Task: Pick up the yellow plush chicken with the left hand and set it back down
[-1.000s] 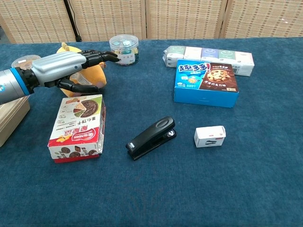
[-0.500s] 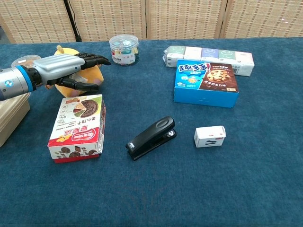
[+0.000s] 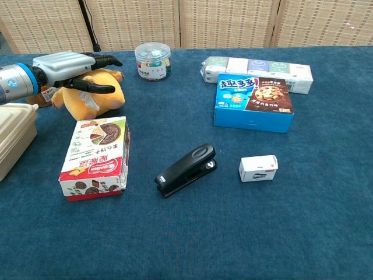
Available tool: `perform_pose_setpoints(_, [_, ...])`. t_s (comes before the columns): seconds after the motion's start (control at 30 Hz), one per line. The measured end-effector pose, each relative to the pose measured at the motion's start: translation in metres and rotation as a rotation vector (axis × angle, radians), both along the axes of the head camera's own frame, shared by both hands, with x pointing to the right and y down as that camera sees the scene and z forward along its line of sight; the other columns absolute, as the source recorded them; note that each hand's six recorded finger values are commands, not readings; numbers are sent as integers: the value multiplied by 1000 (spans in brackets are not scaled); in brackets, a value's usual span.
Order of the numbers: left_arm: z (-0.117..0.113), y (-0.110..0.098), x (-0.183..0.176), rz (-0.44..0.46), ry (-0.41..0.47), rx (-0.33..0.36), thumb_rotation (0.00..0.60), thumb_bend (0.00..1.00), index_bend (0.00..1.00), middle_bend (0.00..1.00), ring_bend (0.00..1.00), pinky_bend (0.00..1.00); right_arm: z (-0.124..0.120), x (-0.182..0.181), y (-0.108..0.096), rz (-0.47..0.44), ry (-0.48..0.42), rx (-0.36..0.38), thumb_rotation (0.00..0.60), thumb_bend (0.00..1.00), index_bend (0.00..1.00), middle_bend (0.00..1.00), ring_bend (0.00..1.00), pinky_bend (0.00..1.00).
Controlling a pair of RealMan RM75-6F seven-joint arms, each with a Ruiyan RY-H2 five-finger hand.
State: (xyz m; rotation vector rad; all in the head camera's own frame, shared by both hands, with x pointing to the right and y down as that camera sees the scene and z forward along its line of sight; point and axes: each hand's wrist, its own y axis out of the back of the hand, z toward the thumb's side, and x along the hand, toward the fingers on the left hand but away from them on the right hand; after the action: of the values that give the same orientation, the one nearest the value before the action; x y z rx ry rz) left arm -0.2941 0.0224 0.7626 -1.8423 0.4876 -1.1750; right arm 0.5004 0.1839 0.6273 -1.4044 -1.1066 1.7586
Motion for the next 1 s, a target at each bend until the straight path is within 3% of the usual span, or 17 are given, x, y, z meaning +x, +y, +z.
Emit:
perform_pose_setpoints(0.33, [-6, -15, -6, -53, 1, 22, 0, 0, 0, 0, 0, 0, -1, 1, 0, 3, -2, 3, 600, 0, 0, 0, 0, 0])
perform_pose_setpoints(0.67, [-27, -23, -4, -72, 117, 69, 0, 0, 0, 0, 0, 0, -3, 0, 0, 2, -7, 7, 600, 0, 0, 0, 0, 0])
perform_pose_setpoints(0.8, [-37, -29, -13, -103, 166, 62, 23, 0, 0, 0, 0, 0, -5, -2, -1, -6, -14, 13, 600, 0, 0, 0, 0, 0])
perform_pose_setpoints(1.0, [-54, -36, -37, -96, 172, 72, 84, 0, 0, 0, 0, 0, -9, -9, -1, -23, -30, 24, 600, 0, 0, 0, 0, 0])
